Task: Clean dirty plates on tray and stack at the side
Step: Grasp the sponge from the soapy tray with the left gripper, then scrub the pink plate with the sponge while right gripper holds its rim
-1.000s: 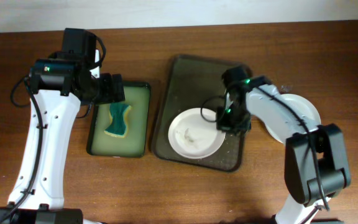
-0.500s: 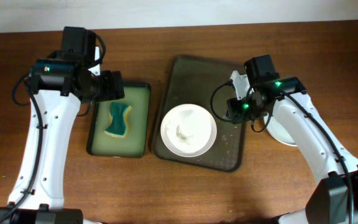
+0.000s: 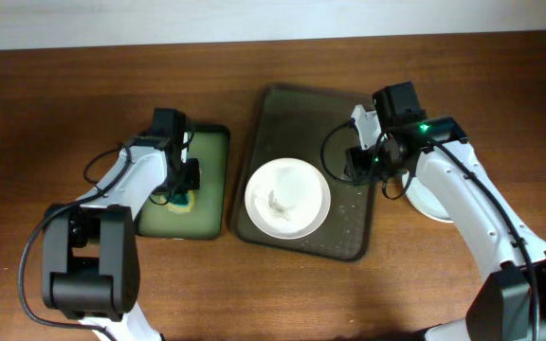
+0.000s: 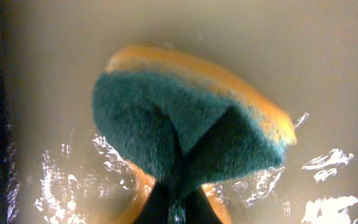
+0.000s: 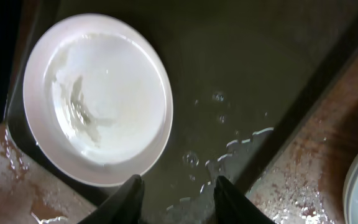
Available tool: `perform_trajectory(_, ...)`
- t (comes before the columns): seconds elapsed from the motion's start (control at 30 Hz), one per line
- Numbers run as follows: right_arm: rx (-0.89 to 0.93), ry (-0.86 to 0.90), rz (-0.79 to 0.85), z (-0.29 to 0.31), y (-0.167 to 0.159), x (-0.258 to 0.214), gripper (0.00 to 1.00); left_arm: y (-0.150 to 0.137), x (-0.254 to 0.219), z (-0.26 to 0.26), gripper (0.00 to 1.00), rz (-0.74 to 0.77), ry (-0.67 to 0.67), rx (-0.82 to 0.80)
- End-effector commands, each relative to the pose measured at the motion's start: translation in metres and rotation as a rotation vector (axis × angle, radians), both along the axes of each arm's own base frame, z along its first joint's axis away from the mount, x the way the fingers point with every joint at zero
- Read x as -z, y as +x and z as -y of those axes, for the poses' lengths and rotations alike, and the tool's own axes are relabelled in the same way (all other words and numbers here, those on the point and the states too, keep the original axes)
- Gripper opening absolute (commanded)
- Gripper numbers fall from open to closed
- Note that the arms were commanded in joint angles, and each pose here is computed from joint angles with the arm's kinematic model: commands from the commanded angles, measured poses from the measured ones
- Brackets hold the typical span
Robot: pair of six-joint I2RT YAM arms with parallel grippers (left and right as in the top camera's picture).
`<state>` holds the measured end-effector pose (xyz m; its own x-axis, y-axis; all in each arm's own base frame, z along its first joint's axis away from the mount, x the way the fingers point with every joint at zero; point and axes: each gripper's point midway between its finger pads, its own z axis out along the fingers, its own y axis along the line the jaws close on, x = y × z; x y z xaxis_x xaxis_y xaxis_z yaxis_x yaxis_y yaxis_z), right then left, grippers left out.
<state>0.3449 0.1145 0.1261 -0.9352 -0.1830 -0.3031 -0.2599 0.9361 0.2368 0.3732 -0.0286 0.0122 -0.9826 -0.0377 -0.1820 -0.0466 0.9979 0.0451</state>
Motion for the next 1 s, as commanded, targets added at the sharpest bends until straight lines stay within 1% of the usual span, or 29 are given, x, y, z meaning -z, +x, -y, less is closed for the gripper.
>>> perform_trajectory(0.0, 0.033, 0.002, 0.060, 0.001, 0.015, -0.007, 0.38, 0.011, -0.029, 0.014, 0.07, -0.023, -0.070, 0.020)
perform_trajectory(0.03, 0.000, -0.007, 0.079, 0.001, 0.017, -0.008, 0.39, 0.011, -0.033, 0.016, 0.31, -0.028, -0.081, 0.022)
perform_trajectory(0.07, -0.016, -0.012, 0.078, 0.001, 0.017, -0.006, 0.39, 0.009, -0.030, 0.015, 0.42, -0.037, -0.079, 0.021)
perform_trajectory(0.13, -0.019, -0.015, 0.016, -0.001, 0.016, 0.014, 0.39, 0.001, -0.012, 0.014, 0.45, -0.049, -0.077, 0.021)
perform_trajectory(0.17, -0.035, 0.003, -0.024, -0.005, 0.014, 0.027, 0.39, -0.003, 0.002, 0.014, 0.41, -0.039, -0.080, 0.014)
perform_trajectory(0.2, -0.037, 0.007, -0.046, -0.007, 0.014, 0.034, 0.39, -0.008, 0.014, 0.013, 0.28, -0.040, -0.080, 0.015)
perform_trajectory(0.23, -0.038, 0.008, -0.058, -0.007, 0.014, 0.039, 0.39, -0.010, 0.017, 0.013, 0.05, -0.037, -0.080, 0.015)
perform_trajectory(0.27, -0.041, 0.012, -0.072, -0.009, 0.015, 0.046, 0.39, -0.010, 0.019, 0.013, 0.00, -0.034, -0.080, 0.015)
perform_trajectory(0.33, -0.140, 0.045, -0.085, -0.025, 0.008, 0.051, 0.39, -0.005, 0.008, 0.014, 0.00, -0.035, -0.080, 0.016)
perform_trajectory(0.37, -0.157, 0.031, -0.103, -0.030, 0.005, 0.059, 0.39, -0.001, -0.007, 0.014, 0.00, -0.041, -0.079, 0.019)
perform_trajectory(0.43, -0.167, 0.025, -0.142, -0.034, 0.004, 0.079, 0.38, 0.012, -0.054, 0.023, 0.00, -0.033, -0.090, 0.035)
perform_trajectory(0.5, -0.166, 0.020, -0.195, -0.034, 0.000, 0.098, 0.36, 0.023, -0.097, 0.057, 0.00, 0.005, -0.166, 0.101)
perform_trajectory(0.53, -0.163, 0.015, -0.217, -0.033, 0.000, 0.108, 0.22, 0.028, -0.113, 0.081, 0.00, 0.035, -0.223, 0.147)
perform_trajectory(0.57, -0.128, 0.004, -0.235, -0.032, 0.002, 0.119, 0.16, 0.030, -0.122, 0.104, 0.00, 0.060, -0.280, 0.193)
perform_trajectory(0.6, -0.091, -0.007, -0.235, -0.030, 0.006, 0.125, 0.05, 0.028, -0.123, 0.119, 0.00, 0.062, -0.305, 0.191)
perform_trajectory(0.63, -0.014, -0.048, -0.229, -0.022, 0.012, 0.128, 0.04, 0.027, -0.123, 0.126, 0.00, 0.060, -0.314, 0.183)
perform_trajectory(0.7, 0.249, -0.169, -0.240, 0.008, 0.019, 0.131, 0.04, 0.024, -0.124, 0.140, 0.00, 0.059, -0.328, 0.199)
perform_trajectory(0.77, 0.536, -0.206, -0.386, 0.032, -0.007, 0.127, 0.04, 0.019, -0.124, 0.163, 0.00, 0.062, -0.349, 0.186)
perform_trajectory(0.8, 0.546, -0.189, -0.406, 0.031, -0.010, 0.127, 0.04, 0.020, -0.124, 0.173, 0.00, 0.071, -0.363, 0.175)
perform_trajectory(0.87, 0.544, -0.176, -0.412, 0.031, -0.010, 0.127, 0.04, 0.017, -0.106, 0.199, 0.00, 0.062, -0.394, 0.130)
perform_trajectory(0.9, 0.477, -0.164, -0.396, 0.027, -0.007, 0.127, 0.04, 0.011, -0.083, 0.214, 0.00, 0.011, -0.404, 0.135)
perform_trajectory(0.97, 0.406, -0.170, -0.377, 0.027, -0.006, 0.127, 0.04, 0.000, -0.054, 0.247, 0.00, -0.079, -0.491, 0.183)
